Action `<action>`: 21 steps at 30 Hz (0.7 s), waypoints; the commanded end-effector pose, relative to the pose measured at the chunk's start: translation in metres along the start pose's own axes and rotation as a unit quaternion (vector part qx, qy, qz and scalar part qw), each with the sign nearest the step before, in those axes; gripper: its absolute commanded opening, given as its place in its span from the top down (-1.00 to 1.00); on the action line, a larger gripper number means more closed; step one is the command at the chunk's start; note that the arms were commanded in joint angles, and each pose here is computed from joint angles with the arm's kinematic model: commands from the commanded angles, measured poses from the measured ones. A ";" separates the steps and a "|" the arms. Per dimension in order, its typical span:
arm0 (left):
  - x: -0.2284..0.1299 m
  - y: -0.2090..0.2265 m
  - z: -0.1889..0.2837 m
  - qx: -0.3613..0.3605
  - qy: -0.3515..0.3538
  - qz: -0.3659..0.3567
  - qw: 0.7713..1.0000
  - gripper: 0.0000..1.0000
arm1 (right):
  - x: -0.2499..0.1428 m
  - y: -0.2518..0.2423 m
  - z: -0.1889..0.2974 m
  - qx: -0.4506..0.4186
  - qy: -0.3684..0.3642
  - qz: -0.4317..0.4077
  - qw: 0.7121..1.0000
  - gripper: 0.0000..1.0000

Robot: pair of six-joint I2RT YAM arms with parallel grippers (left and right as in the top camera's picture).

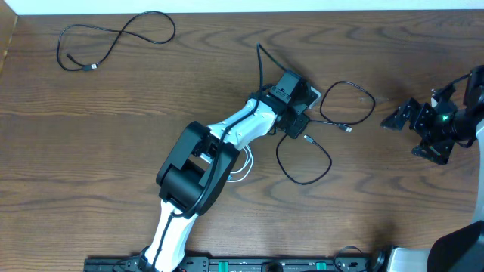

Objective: Untangle cables

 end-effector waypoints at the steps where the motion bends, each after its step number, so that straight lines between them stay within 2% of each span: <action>1: -0.020 -0.004 -0.001 -0.004 0.048 0.110 0.993 0.85 | -0.002 0.002 0.004 0.008 -0.005 0.010 1.000 -0.98; 6: -0.017 -0.016 0.042 -0.004 0.063 0.168 0.984 0.85 | -0.002 0.002 0.004 0.009 -0.006 0.015 1.000 -0.98; 9: -0.011 -0.019 0.059 -0.004 0.049 0.167 0.985 0.85 | -0.001 0.002 0.004 0.009 -0.007 0.016 1.000 -0.99; 13: -0.006 -0.019 0.059 -0.004 0.031 0.161 0.986 0.85 | 0.000 0.003 0.004 0.011 -0.010 0.018 1.000 -0.99; 14: -0.006 -0.018 0.058 -0.004 0.031 0.160 0.987 0.77 | 0.000 0.003 0.004 0.011 -0.011 0.018 1.000 -0.98; 15: -0.007 -0.018 0.054 -0.004 0.034 0.160 0.987 0.50 | 0.000 0.003 0.004 0.011 -0.011 0.018 1.000 -0.99; 17: -0.009 -0.018 0.048 -0.005 0.041 0.151 0.988 0.24 | 0.000 0.003 0.004 0.011 -0.011 0.018 1.000 -0.99; 21: -0.017 -0.023 0.030 -0.012 0.065 0.101 0.993 0.06 | 0.000 0.003 0.004 0.011 -0.011 0.018 1.000 -0.99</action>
Point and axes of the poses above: each gripper's point midway between its finger pads, its own z axis back along the fingers, its own y axis along the line the jaws close on, x = y × z, the point moved 9 cm from there along z, back along the fingers, and after that the axes turned 7 degrees about -z, right-handed, at the moved point
